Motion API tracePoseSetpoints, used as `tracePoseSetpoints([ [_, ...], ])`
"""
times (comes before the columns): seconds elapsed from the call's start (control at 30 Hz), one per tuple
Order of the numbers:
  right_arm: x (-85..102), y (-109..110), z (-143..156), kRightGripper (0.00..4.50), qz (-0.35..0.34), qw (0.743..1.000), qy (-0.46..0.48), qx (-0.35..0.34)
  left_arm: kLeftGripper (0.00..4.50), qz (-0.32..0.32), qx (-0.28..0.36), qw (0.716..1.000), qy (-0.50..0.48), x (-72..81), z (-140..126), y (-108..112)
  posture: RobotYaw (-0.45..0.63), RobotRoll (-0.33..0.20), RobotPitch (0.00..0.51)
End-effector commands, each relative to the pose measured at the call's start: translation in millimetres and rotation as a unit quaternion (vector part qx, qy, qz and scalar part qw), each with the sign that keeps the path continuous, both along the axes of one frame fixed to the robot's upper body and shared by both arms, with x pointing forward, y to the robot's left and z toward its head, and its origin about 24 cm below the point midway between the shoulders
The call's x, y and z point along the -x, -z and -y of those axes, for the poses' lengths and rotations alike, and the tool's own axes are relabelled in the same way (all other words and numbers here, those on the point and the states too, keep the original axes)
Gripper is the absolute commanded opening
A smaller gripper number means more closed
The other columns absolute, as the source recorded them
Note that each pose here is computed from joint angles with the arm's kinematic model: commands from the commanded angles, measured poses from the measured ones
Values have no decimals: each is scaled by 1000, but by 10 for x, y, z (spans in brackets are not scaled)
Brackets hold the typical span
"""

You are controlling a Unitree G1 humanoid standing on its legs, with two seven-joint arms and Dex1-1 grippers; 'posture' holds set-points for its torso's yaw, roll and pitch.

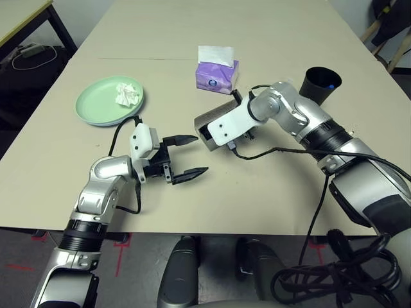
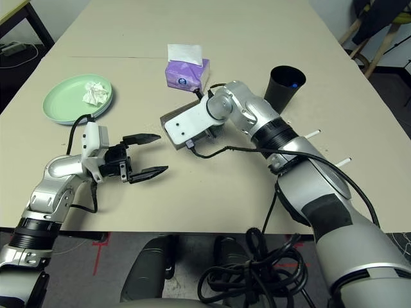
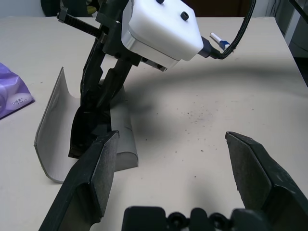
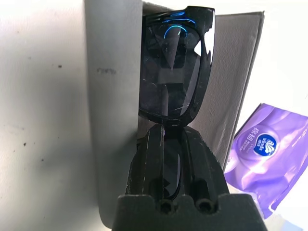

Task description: Organize and tidy the items on the table.

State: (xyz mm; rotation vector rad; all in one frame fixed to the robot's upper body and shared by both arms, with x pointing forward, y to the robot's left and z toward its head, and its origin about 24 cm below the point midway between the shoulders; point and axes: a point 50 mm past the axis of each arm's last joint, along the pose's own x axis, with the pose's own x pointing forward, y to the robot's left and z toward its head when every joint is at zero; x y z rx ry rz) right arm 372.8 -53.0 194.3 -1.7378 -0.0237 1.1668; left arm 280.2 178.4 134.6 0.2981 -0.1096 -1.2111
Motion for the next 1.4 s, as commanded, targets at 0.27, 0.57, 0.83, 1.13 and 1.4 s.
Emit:
tracePoseSetpoints([
  [0.27,-65,29,149,361,-1,999,17,27,4500,6,1,1000,2,2,-1,-39,208,0,166],
  [0.57,-60,45,165,361,-7,999,15,35,4500,5,1,1000,1,-4,0,-40,208,0,165],
  [0.83,-33,37,168,1409,-18,999,9,43,4500,3,-1,1000,-2,-14,-7,-43,204,0,161],
  [1.13,30,-112,158,4465,-7,999,-1,31,4500,1,1,1000,-7,-80,-20,-43,157,0,143],
  [1.4,102,-287,258,4465,1,1000,19,-7,4500,-1,-6,1000,1,-202,-27,-59,104,0,129],
])
